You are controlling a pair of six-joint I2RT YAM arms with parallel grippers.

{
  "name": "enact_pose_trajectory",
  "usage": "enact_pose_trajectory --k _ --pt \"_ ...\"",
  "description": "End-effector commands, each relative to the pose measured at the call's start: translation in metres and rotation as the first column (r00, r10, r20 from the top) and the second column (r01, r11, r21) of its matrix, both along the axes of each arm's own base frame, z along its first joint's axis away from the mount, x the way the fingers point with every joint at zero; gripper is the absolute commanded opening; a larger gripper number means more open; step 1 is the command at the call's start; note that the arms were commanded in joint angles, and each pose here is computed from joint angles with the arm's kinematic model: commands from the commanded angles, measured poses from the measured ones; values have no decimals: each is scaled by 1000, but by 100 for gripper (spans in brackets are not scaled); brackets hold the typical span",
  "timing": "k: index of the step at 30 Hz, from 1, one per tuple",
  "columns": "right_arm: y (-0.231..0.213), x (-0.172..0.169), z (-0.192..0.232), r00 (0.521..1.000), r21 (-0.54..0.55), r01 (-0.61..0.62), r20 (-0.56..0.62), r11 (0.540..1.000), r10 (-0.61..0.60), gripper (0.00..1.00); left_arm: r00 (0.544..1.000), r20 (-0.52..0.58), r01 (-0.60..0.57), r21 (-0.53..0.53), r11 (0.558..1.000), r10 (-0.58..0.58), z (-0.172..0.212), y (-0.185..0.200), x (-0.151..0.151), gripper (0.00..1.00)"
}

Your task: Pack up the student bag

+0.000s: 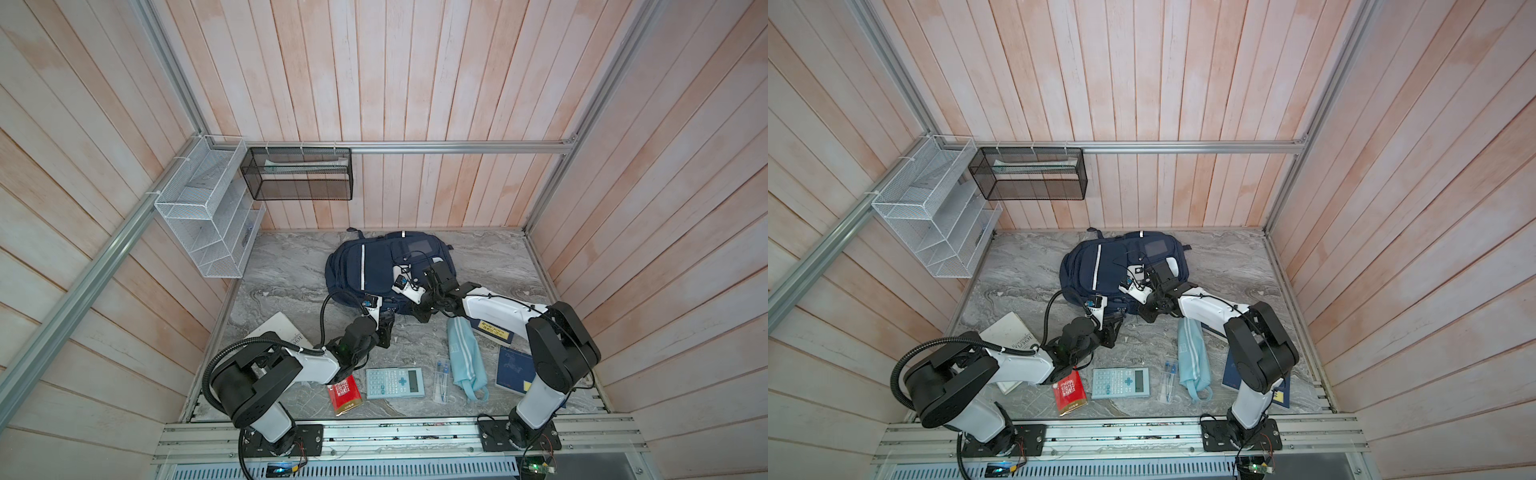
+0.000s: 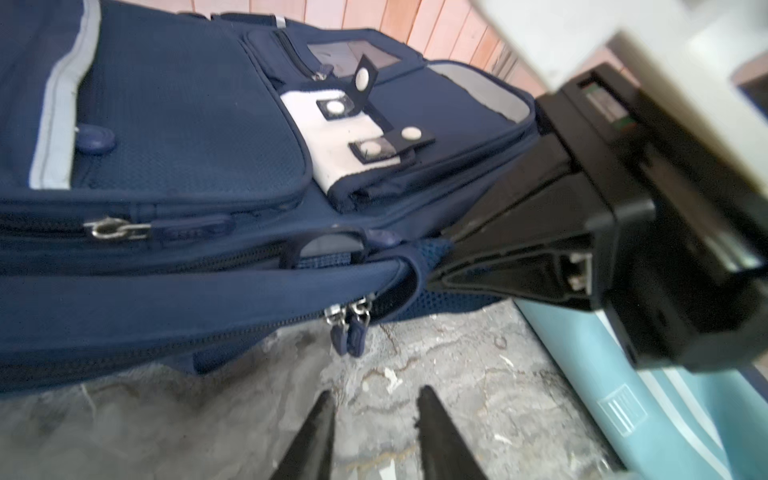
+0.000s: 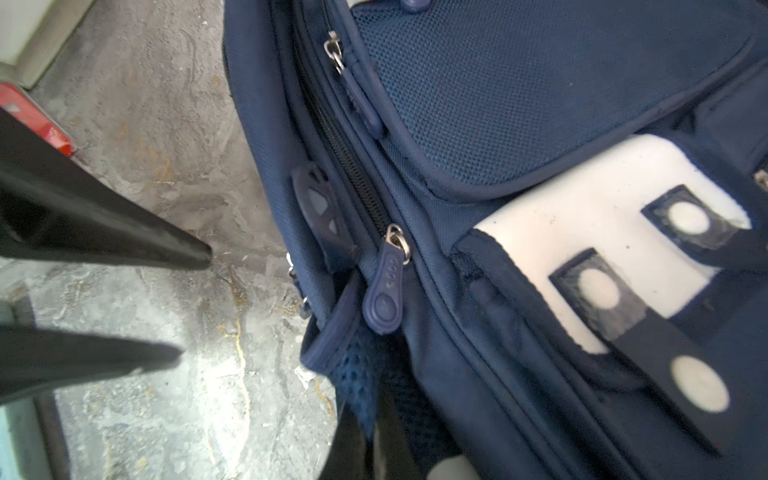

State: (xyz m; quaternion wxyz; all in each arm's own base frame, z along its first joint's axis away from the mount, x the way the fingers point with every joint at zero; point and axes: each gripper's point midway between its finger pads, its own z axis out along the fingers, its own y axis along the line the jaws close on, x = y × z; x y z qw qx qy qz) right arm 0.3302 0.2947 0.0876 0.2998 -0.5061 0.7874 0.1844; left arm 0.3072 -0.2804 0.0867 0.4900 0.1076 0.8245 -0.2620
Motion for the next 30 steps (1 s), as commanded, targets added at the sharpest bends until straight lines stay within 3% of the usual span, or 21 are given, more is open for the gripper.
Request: enact_pose_trajectory --k 1,3,6,9,13,15,18,20,25,30 --pt "19 -10 27 998 115 -55 4 992 55 0 998 40 -45 13 999 45 -1 1 11 32" --pt "20 -11 27 998 117 -60 2 991 60 0 999 26 -39 21 999 38 -7 -4 13 25" --pt "20 -12 28 998 118 -60 3 991 60 0 999 19 -46 28 999 46 -13 -5 15 23" --pt "22 -15 32 997 130 -72 2 989 73 0 997 31 -67 55 996 65 -12 -3 21 12" --pt "26 -22 37 995 150 -94 3 984 95 0 999 28 -43 62 997 42 -13 -14 30 21" --pt "27 -24 40 995 158 -101 4 982 102 0 998 6 -56 78 995 56 -21 -15 36 21" --pt "25 -26 42 995 161 -101 11 982 100 0 996 -4 -85 67 994 86 -21 -8 40 12" --pt "22 -26 41 995 153 -96 21 984 94 0 995 9 -98 47 994 97 -12 -3 38 0" --pt "10 -19 33 999 129 -41 22 991 38 0 998 4 -57 36 998 57 -4 -1 27 0" --pt "10 -15 36 999 149 -29 21 988 26 0 999 -17 33 23 999 -33 -9 -4 15 17"
